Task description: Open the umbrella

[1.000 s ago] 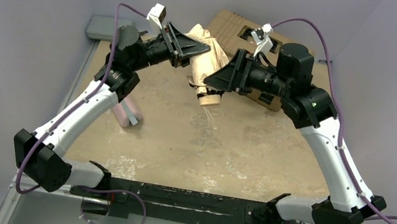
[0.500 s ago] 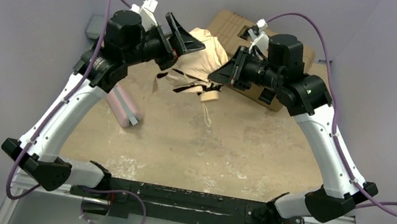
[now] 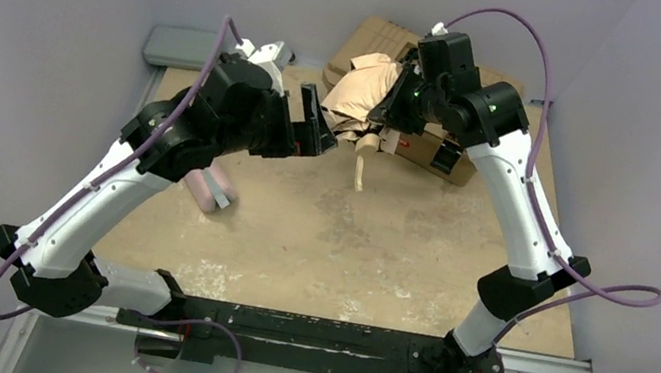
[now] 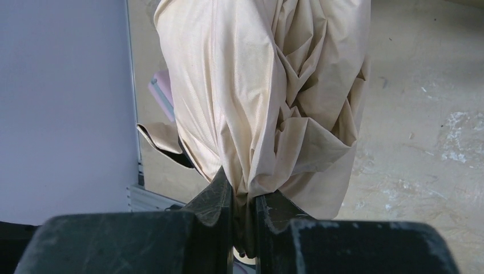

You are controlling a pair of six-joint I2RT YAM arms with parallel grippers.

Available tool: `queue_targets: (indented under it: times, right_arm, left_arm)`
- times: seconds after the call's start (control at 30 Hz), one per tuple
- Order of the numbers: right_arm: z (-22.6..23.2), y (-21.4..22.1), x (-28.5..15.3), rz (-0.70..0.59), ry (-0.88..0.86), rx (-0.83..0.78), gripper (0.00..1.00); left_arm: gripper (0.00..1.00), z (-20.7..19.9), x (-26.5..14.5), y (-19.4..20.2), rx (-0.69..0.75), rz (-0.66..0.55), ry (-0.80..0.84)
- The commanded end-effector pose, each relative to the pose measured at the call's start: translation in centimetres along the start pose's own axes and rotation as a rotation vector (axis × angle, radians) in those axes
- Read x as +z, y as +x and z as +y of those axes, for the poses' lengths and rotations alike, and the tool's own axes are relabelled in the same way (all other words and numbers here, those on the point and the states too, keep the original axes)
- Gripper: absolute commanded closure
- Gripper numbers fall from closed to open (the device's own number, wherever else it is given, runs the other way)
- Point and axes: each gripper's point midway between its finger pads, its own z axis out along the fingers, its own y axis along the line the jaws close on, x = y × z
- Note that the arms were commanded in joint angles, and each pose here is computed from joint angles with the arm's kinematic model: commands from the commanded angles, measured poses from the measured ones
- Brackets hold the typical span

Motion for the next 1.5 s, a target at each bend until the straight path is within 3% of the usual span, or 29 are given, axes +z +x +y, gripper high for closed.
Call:
queue_targets:
  times: [0.0,0.23,0.47,0.7,0.87,0.9,1.0,1.03,1.17,1.37,1.47]
  right_arm:
    - [2.5,-1.3,-2.3,-0.067,-0.090,0.028,1.00]
    - [4.6,-1.0,-2.8,-0.046,-0.186,0.038,1.00]
    - [5.7,-1.4,-3.9,-0.053,-0.247,0.048,1.00]
    - [6.5,-1.4,-4.7,-0.048,-0.290,0.049,1.00]
    - [7.1,-1.2,-5.0,-0.030,-0.319,0.053,1.00]
    - [7.1,-1.1,-4.9,-0.027,-0.319,0.051,1.00]
    - [6.9,-0.9,-4.7,-0.021,-0.315,0.048,1.00]
    - [6.8,-0.9,-4.6,-0.023,-0.312,0.046,1.00]
    - [6.3,-2.3,-4.4,-0.076,-0.295,0.046,1.00]
    - [4.1,-8.9,-3.4,-0.195,-0.268,0.119,1.00]
    - [3.2,-11.6,-3.6,-0.251,-0.279,0.151,1.00]
  left_arm:
    - [0.02,-2.3,0.3,-0.1,0.055,-0.052,0.086]
    - [0.17,-4.2,2.8,0.1,0.163,-0.077,0.140]
    - [0.19,-5.5,5.5,0.6,0.179,-0.027,0.145]
    - [0.27,-4.9,7.4,1.2,0.168,-0.002,0.094]
    - [0.51,-5.0,8.2,1.5,0.167,0.018,0.082]
    - [0.59,-5.1,8.2,1.4,0.169,0.013,0.087]
    - [0.98,-5.3,8.1,1.0,0.178,0.000,0.094]
    - [1.00,-5.3,8.0,0.9,0.179,0.001,0.092]
    - [1.00,-6.3,7.5,1.8,0.194,0.055,0.143]
    - [1.00,-7.7,3.7,4.2,0.204,0.142,0.331]
    - [1.00,-6.5,1.5,5.3,0.195,0.158,0.348]
